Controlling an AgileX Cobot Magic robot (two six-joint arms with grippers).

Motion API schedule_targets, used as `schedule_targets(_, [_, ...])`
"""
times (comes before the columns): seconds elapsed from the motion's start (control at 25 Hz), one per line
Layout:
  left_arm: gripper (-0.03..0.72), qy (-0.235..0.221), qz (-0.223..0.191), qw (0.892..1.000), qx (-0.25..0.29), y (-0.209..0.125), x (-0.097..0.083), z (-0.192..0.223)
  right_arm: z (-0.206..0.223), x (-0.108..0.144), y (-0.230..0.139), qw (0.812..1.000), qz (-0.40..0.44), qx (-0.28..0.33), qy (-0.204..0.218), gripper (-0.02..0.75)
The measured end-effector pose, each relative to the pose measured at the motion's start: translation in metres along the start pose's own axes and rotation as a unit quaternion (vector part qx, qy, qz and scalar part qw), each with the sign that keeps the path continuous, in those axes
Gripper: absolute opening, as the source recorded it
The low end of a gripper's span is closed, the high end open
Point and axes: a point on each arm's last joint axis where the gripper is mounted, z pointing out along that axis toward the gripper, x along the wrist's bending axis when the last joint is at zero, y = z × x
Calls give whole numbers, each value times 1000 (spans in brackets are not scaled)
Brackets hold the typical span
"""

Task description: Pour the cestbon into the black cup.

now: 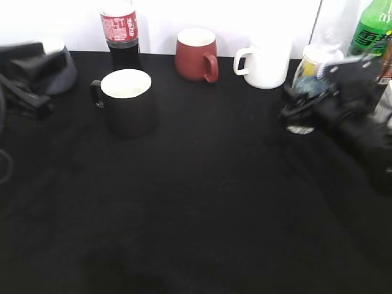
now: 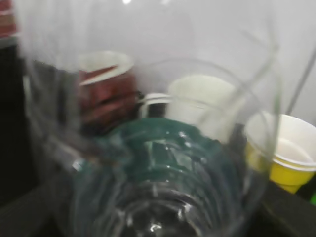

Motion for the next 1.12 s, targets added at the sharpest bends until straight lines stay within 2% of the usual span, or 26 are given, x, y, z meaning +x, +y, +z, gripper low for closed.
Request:
schedule_targets(0.24, [302, 1, 1, 1000, 5, 0, 0, -1, 8, 0, -8, 1000, 0, 17, -2, 491])
schedule_targets(0.36, [302, 2, 1, 1000, 8, 0, 0, -1, 8, 1, -13, 999, 0, 47, 0, 587])
schedule_targets(0.48, [301, 5, 1, 999, 36, -5, 1, -1, -6, 0, -11, 998, 0, 69, 1, 597])
schedule_targets(0.6, [301, 10, -10, 997, 80, -13, 2, -2, -35, -2, -6, 997, 1, 80, 2, 596])
schedule_targets(0.64, [301, 21, -40, 990, 134, -23, 3, -4, -46, -3, -2, 995, 2, 103, 4, 596])
schedule_targets(0.68, [301, 26, -49, 987, 152, -25, 3, -4, -54, -3, 8, 992, 4, 129, 8, 596])
schedule_targets(0.72, [301, 42, -73, 972, 218, -25, 5, 1, -61, -2, 20, 987, 5, 163, 14, 596])
schedule_targets(0.8, [301, 57, -93, 952, 287, -1, 0, 16, -73, -1, 59, 980, -1, 196, 28, 596])
schedule_targets(0.84, [301, 58, -99, 942, 315, 15, -5, 21, -83, -2, 82, 980, -14, 193, 37, 596])
schedule_targets(0.88, [301, 52, -96, 937, 331, 31, -11, 23, -93, -2, 104, 984, -23, 172, 41, 596])
schedule_targets(0.96, [301, 36, -95, 941, 322, 61, -22, 12, -119, -4, 132, 987, -33, 148, 46, 596])
schedule_targets(1.04, [301, 21, -106, 946, 305, 83, -29, -14, -145, -5, 137, 981, -35, 182, 53, 596])
schedule_targets(1.12, [301, 20, -103, 949, 299, 100, -28, -45, -172, -6, 145, 979, -36, 191, 58, 596])
